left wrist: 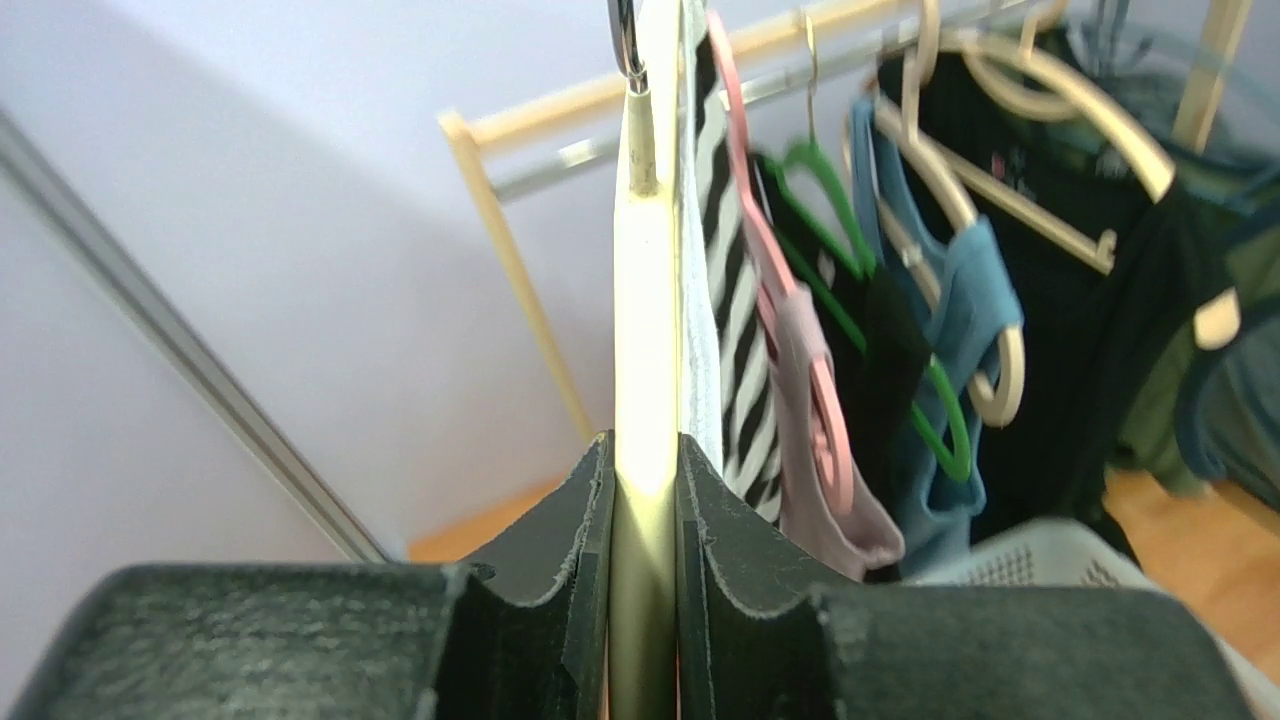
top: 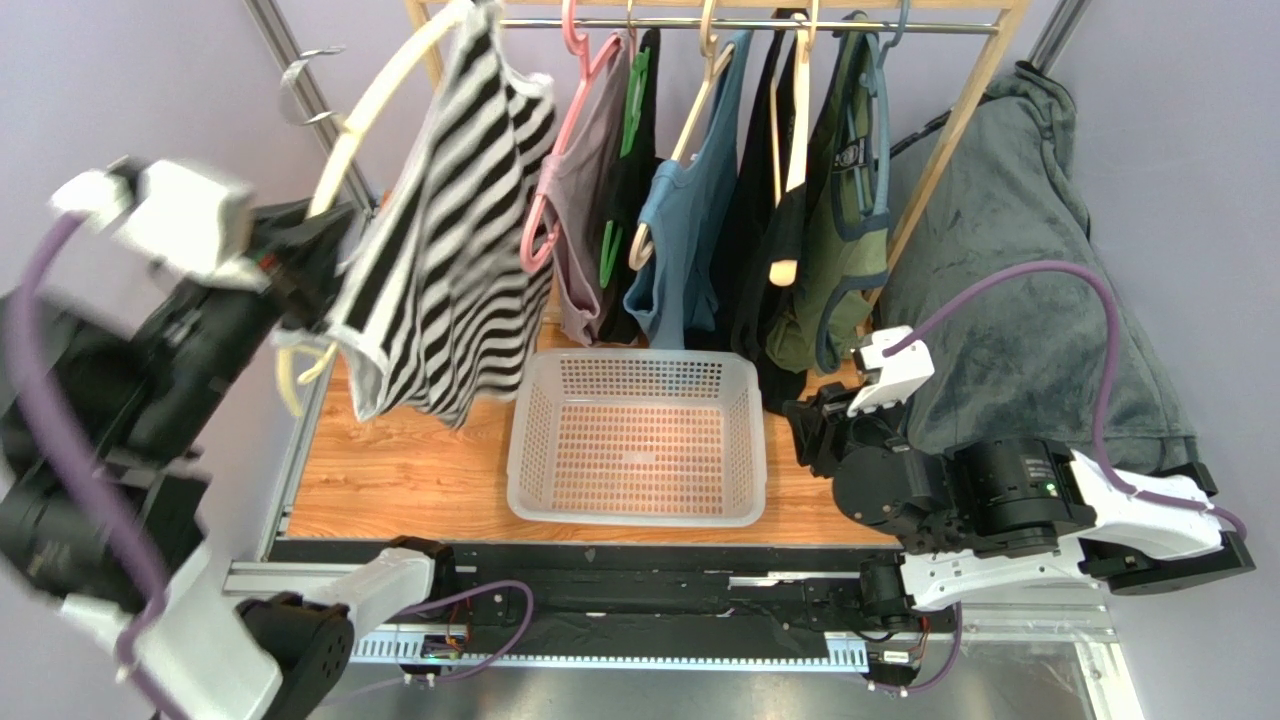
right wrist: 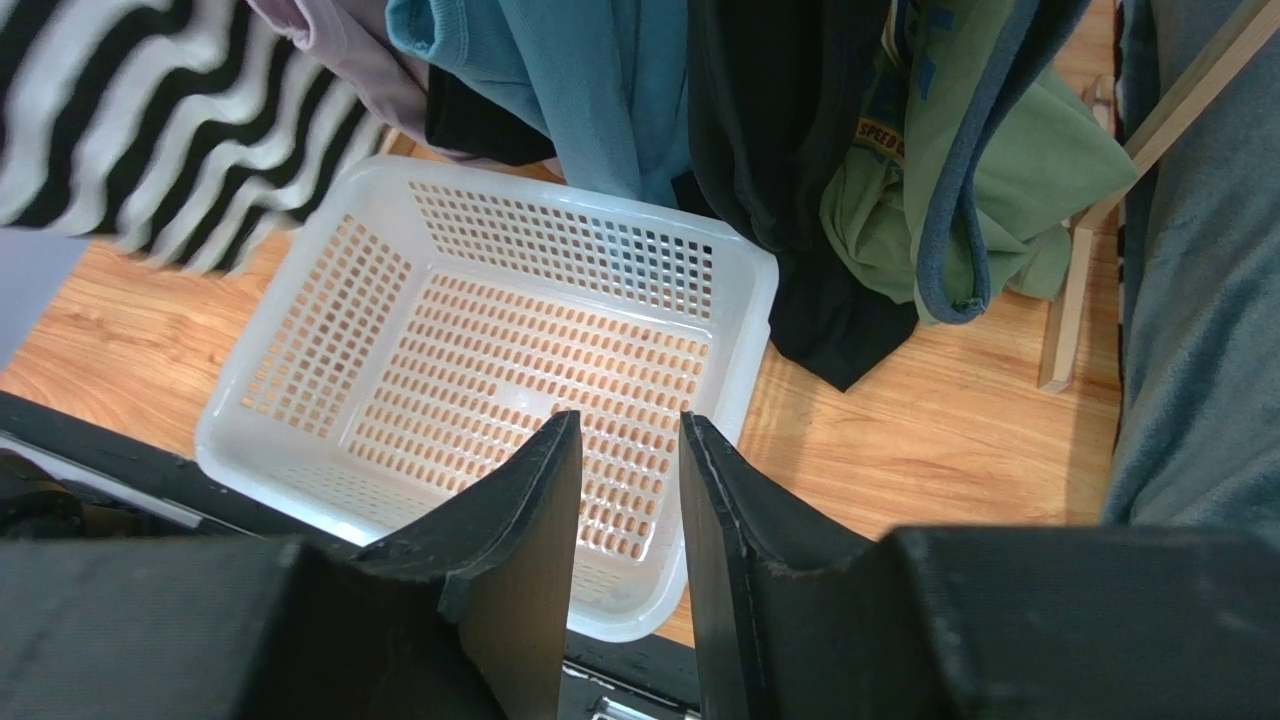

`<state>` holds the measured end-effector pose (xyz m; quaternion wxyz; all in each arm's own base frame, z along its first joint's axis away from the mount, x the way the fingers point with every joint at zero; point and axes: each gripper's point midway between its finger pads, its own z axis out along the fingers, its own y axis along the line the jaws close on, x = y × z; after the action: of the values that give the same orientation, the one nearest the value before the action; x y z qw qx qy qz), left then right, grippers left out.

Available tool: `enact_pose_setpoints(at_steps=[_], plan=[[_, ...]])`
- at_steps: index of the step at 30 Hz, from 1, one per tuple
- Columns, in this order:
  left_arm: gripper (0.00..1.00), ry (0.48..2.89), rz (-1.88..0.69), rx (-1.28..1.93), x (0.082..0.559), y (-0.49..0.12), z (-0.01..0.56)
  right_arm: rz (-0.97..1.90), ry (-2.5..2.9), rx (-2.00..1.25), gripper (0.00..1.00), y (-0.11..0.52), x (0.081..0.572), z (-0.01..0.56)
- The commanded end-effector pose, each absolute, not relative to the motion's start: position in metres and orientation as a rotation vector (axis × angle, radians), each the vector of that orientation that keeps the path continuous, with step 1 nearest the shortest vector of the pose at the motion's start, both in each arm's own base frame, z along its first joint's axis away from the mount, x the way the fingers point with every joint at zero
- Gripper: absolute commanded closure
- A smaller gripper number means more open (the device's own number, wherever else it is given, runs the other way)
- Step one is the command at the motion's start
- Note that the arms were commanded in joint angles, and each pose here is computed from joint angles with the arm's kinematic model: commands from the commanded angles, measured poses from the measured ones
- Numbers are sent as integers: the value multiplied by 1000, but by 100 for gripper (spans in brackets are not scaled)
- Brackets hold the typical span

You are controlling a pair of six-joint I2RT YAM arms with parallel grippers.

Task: Remove the tank top from the hanger
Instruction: Pick up the hanger from the clothesline.

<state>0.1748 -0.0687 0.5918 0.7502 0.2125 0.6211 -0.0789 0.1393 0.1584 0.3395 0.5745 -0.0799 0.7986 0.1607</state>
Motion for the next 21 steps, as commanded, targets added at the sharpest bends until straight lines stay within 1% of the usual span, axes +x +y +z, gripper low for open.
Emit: enact_pose_setpoints(at_steps=[1,2,4,9,11,12,18,21], plan=[[99,971,-65,400,92,-44,675,487,1860,-95,66,154,138,347],[100,893,-57,392,69,-40,688,495,1861,-88,66,152,138,347],[100,817,-61,390,43,-38,698,507,1858,-80,66,148,138,347],[100,669,-85,435,1,-44,718,530,1849,-58,66,138,139,348],[100,643,-88,463,-7,-48,721,531,1850,-54,66,136,139,346],[100,607,-93,482,-21,-50,724,540,1851,-48,66,133,139,346],[100,600,-177,696,-44,-83,701,536,1851,-42,66,127,140,342],[100,642,-212,737,-38,-91,687,534,1850,-39,65,127,140,343]])
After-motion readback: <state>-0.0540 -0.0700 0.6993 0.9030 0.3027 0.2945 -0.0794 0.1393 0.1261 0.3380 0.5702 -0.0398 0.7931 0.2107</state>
